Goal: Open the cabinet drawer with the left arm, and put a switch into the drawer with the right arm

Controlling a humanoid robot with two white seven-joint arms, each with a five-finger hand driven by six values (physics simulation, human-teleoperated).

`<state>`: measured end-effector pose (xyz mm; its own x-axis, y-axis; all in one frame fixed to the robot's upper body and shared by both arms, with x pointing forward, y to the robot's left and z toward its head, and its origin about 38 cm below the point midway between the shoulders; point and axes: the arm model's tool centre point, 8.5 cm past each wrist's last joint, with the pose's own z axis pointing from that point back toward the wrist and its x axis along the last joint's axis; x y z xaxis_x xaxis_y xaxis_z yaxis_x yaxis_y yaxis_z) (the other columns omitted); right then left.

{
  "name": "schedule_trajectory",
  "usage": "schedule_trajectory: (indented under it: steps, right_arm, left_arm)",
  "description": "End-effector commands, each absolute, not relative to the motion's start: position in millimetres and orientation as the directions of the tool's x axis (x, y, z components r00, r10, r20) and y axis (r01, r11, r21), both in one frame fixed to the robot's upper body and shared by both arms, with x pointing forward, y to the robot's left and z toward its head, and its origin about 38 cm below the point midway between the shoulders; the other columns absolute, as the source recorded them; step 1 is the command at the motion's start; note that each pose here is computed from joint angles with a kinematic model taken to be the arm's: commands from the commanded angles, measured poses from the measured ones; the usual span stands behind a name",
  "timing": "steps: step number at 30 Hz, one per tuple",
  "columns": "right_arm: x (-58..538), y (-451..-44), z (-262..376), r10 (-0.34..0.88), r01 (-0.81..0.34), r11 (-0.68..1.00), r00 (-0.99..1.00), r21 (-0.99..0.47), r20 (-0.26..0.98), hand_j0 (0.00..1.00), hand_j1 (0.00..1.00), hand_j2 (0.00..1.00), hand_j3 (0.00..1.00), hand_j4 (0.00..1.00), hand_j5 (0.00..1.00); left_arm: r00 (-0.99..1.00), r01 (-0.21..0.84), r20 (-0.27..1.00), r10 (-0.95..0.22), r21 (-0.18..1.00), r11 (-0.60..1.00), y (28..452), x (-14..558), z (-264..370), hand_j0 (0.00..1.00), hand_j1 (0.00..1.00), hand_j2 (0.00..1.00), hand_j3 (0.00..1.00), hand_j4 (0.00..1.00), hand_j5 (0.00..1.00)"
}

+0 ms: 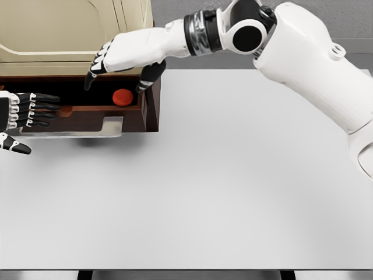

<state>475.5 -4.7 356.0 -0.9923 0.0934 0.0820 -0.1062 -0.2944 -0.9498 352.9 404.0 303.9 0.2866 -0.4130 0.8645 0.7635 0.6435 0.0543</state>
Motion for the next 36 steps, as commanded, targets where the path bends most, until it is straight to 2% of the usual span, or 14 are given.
schedule_trajectory:
  steps: [1, 4, 8, 10, 14, 18, 22, 26, 36]
  right_arm:
    - [476, -5, 355, 0.097, -0.113, -0.293, -0.991, -0.949, 0.088, 1.00, 1.00, 1.00, 1.00, 1.00, 1.00]
    - [474, -10, 356, 0.095, -0.108, -0.292, -0.992, -0.950, 0.084, 1.00, 1.00, 1.00, 1.00, 1.00, 1.00]
    - [472, -68, 366, 0.139, -0.100, -0.282, -0.988, -0.954, 0.063, 1.00, 1.00, 1.00, 1.00, 1.00, 1.00]
    - [476, -98, 372, 0.178, -0.158, -0.233, -0.977, -0.960, 0.117, 1.00, 1.00, 1.00, 1.00, 1.00, 1.00]
    - [484, -164, 345, 0.290, -0.287, -0.183, -0.930, -0.941, 0.227, 1.00, 1.00, 1.00, 1.00, 1.00, 1.00]
    - [483, -222, 322, 0.404, -0.349, -0.182, -0.879, -0.919, 0.254, 1.00, 1.00, 1.00, 1.00, 1.00, 1.00]
    - [484, -261, 304, 0.487, -0.404, -0.169, -0.827, -0.899, 0.280, 1.00, 1.00, 1.00, 1.00, 1.00, 1.00]
    - [492, -287, 292, 0.555, -0.443, -0.144, -0.776, -0.885, 0.298, 1.00, 1.00, 1.00, 1.00, 1.00, 1.00]
    - [495, -307, 269, 0.604, -0.496, -0.121, -0.724, -0.860, 0.332, 1.00, 1.00, 1.00, 1.00, 1.00, 1.00]
  left_arm:
    - [0.287, 0.762, 0.866, -0.409, 0.053, 0.645, 405, 353, 305, 1.00, 1.00, 1.00, 1.00, 1.00, 1.00]
    - [0.284, 0.762, 0.868, -0.408, 0.054, 0.645, 404, 353, 307, 1.00, 1.00, 1.00, 1.00, 1.00, 1.00]
    - [0.293, 0.760, 0.872, -0.391, 0.035, 0.649, 404, 352, 307, 1.00, 1.00, 1.00, 1.00, 1.00, 1.00]
    - [0.301, 0.758, 0.874, -0.381, 0.023, 0.652, 404, 352, 308, 1.00, 1.00, 1.00, 1.00, 1.00, 1.00]
    - [0.342, 0.747, 0.865, -0.368, -0.012, 0.665, 404, 352, 313, 1.00, 1.00, 1.00, 1.00, 1.00, 1.00]
    - [0.323, 0.749, 0.872, -0.368, 0.003, 0.663, 403, 354, 321, 1.00, 1.00, 1.00, 1.00, 1.00, 1.00]
    - [0.232, 0.763, 0.905, -0.357, 0.058, 0.644, 393, 363, 347, 1.00, 1.00, 1.00, 1.00, 1.00, 1.00]
    - [0.157, 0.816, 0.943, -0.294, 0.044, 0.576, 359, 378, 344, 1.00, 1.00, 1.00, 1.00, 1.00, 1.00]
    - [0.143, 0.874, 0.966, -0.216, -0.021, 0.486, 313, 390, 327, 1.00, 1.00, 1.00, 1.00, 1.00, 1.00]
